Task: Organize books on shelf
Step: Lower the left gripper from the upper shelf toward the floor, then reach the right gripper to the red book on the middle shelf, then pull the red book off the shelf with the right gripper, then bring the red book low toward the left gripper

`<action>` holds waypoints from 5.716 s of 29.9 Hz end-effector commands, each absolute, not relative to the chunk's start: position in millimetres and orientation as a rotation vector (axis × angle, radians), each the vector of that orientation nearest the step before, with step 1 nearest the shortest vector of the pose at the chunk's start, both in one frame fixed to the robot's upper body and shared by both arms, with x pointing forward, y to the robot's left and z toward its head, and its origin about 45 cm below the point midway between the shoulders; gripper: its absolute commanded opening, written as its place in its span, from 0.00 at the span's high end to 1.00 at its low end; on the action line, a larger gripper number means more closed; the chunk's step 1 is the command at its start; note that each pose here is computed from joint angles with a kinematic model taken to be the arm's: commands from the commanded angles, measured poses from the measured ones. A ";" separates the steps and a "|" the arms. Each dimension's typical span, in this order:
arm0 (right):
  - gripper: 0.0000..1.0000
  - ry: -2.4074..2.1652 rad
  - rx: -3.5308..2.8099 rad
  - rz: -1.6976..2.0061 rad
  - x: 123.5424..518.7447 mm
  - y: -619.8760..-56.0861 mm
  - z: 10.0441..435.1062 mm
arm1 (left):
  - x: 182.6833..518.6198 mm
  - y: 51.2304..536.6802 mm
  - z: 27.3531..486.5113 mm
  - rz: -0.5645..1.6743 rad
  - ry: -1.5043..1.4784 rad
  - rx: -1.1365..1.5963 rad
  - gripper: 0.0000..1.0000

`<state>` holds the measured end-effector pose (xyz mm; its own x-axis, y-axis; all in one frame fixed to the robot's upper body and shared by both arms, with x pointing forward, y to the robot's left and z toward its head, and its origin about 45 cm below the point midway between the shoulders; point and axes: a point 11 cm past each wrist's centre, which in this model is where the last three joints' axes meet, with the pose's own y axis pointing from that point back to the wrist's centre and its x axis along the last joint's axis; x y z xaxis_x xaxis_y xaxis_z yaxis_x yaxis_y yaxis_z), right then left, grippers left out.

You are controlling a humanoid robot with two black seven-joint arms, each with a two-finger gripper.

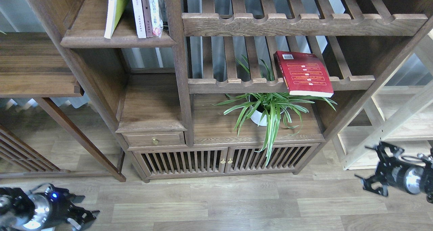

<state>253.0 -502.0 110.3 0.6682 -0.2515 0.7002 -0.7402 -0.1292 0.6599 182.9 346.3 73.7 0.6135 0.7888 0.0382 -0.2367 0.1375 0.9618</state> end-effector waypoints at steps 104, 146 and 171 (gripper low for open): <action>1.00 -1.090 1.540 0.651 252.9 -551.2 198.3 | 235.6 377.7 55.9 1.073 0.623 1.125 0.16; 0.99 -0.261 1.704 0.300 265.9 -463.8 31.3 | 294.8 113.4 17.4 0.485 0.319 0.988 0.08; 0.99 -0.074 1.979 0.292 297.9 -307.2 9.2 | 301.4 107.4 18.5 0.440 0.200 0.947 0.09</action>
<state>288.8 -316.6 3.0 0.9701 0.0820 0.2285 -0.1784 -0.3981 0.8998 302.3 107.9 18.8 0.8919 0.4514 0.0271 -0.2769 0.4978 0.8219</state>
